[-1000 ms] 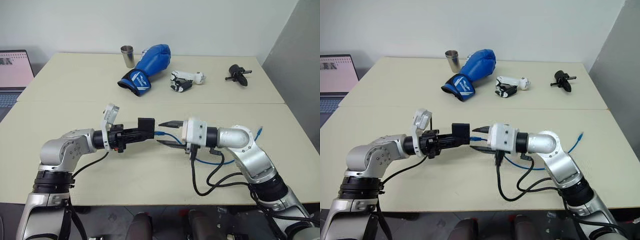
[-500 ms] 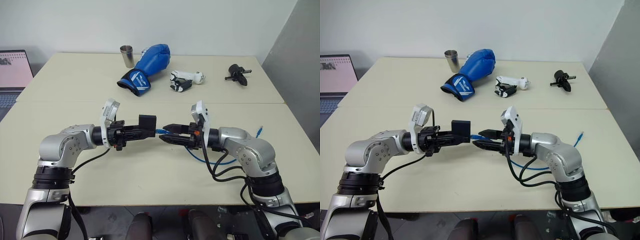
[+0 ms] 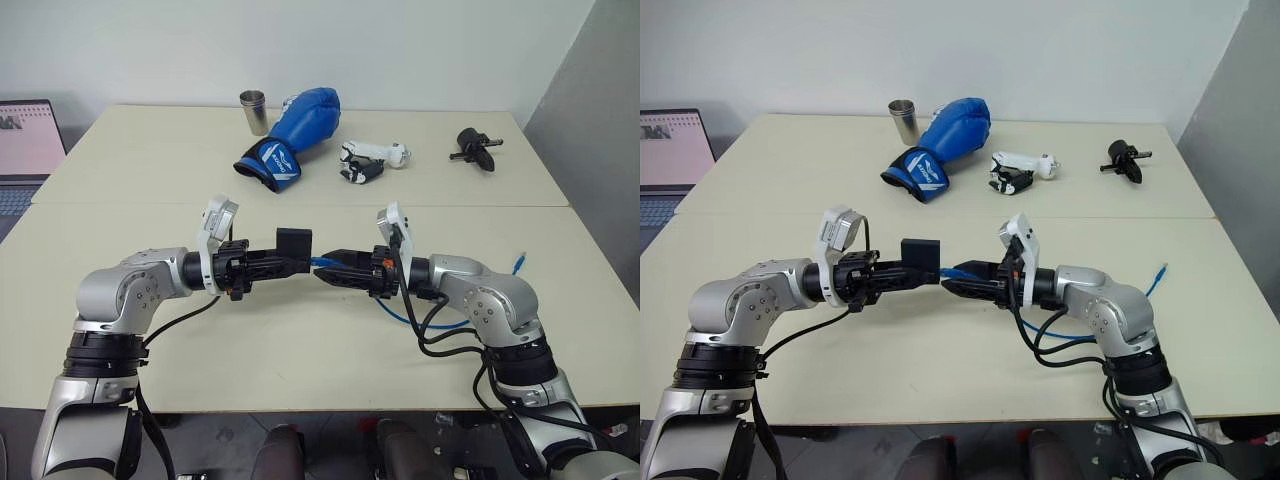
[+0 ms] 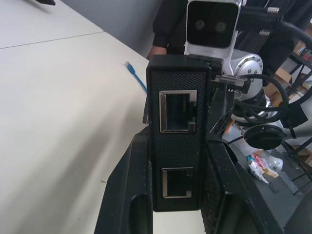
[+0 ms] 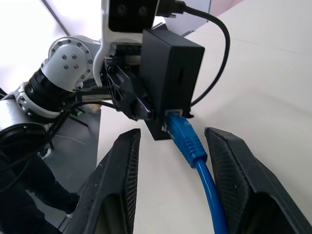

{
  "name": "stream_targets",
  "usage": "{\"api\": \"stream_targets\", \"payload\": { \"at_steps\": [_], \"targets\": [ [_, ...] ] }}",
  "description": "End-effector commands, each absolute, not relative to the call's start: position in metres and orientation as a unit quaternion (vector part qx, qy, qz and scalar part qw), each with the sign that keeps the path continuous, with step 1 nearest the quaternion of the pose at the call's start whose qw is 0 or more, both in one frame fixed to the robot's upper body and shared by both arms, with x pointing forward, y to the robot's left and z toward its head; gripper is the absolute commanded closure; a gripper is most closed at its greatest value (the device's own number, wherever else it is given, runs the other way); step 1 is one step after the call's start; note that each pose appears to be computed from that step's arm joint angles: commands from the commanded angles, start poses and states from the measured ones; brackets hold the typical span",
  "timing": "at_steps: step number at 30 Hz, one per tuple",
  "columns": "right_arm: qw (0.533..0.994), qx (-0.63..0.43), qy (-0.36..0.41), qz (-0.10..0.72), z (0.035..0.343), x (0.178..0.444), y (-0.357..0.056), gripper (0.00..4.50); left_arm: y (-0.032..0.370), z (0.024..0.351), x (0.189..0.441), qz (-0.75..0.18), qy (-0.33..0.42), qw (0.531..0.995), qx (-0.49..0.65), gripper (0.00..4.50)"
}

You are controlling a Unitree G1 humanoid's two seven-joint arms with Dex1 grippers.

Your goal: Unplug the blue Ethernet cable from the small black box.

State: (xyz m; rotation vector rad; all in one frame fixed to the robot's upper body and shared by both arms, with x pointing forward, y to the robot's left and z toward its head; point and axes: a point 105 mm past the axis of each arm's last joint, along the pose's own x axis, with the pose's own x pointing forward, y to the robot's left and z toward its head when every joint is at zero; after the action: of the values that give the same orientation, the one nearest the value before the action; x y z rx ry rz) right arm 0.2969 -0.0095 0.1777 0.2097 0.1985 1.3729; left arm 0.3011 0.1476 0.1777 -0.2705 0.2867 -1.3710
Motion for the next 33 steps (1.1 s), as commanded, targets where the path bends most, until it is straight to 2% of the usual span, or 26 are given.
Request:
{"api": "stream_targets", "payload": {
  "at_steps": [1, 33],
  "targets": [
    [0.762, 0.110, 0.069, 0.634, 0.1923, 0.2969, -0.0097, 2.29, 0.1510, 0.1906, 0.3011, -0.632, 0.110, 0.758, -0.118, 3.71],
    [0.765, 0.114, 0.083, 0.629, 0.1875, 0.3005, -0.0069, 2.29, 0.1480, 0.1882, 0.3023, -0.630, 0.110, 0.760, -0.113, 3.71]
  ]
}}
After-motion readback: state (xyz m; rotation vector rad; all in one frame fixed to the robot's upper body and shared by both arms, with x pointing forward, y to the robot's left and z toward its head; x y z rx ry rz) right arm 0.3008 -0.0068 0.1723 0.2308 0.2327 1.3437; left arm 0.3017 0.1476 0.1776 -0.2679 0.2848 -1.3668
